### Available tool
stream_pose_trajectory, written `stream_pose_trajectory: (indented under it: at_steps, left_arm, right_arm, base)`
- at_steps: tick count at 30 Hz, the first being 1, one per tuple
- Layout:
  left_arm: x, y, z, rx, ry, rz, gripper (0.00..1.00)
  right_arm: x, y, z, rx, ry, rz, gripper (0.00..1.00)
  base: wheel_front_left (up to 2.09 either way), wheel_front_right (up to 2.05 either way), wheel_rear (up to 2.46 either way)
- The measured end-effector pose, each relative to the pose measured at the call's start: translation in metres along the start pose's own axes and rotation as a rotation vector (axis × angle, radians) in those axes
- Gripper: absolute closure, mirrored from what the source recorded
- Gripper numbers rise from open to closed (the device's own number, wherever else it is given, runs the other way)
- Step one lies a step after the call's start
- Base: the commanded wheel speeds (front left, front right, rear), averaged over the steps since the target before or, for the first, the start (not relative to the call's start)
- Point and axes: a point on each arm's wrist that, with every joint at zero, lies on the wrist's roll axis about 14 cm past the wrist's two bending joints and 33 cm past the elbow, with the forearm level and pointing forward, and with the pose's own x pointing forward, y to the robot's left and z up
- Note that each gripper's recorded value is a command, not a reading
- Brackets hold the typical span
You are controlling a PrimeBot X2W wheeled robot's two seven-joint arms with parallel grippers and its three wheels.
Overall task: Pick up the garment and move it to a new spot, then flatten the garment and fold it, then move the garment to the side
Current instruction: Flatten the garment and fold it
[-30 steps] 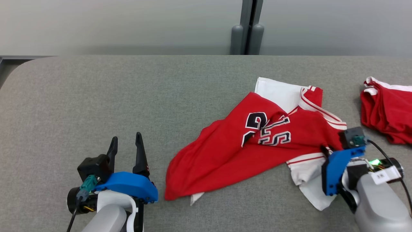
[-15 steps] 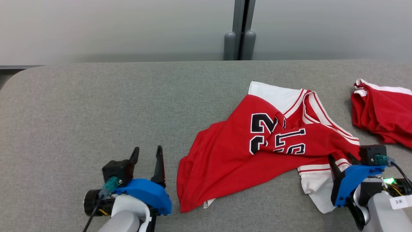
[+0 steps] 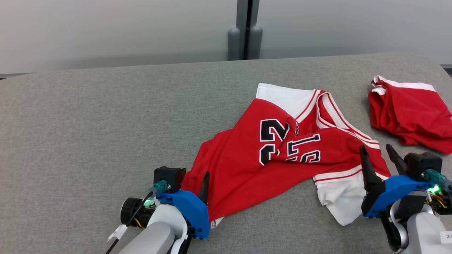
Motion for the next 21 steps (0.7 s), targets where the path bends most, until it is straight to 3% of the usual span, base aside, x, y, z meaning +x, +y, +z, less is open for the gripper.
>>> stream_pose_trajectory:
  at_steps: [11, 12, 14, 15, 16, 21]
  left_arm:
    - [0.017, -0.008, -0.022, -0.013, 0.090, -0.032, 0.00]
    - [0.018, -0.007, -0.024, -0.015, 0.097, -0.030, 0.08]
    - [0.020, -0.006, -0.027, -0.012, 0.112, -0.029, 0.61]
    - [0.022, -0.006, -0.027, -0.009, 0.114, -0.028, 0.74]
    - [0.024, -0.007, -0.027, -0.007, 0.120, -0.032, 1.00]
    - [0.030, 0.003, -0.025, 0.025, 0.112, -0.003, 1.00]
  right_arm:
    - [-0.014, -0.011, 0.019, 0.017, -0.058, -0.034, 0.00]
    - [-0.015, -0.011, 0.021, 0.018, -0.062, -0.033, 0.00]
    - [-0.016, -0.012, 0.019, 0.018, -0.057, -0.035, 0.00]
    - [-0.017, -0.012, 0.018, 0.021, -0.053, -0.036, 0.00]
    - [-0.017, -0.012, 0.018, 0.025, -0.053, -0.036, 0.00]
    - [-0.017, -0.012, 0.019, 0.036, -0.060, -0.036, 0.00]
  base:
    - [0.00, 0.00, 0.00]
    - [0.00, 0.00, 0.00]
    - [0.00, 0.00, 0.00]
    - [0.00, 0.00, 0.00]
    - [0.00, 0.00, 0.00]
    - [0.00, 0.00, 0.00]
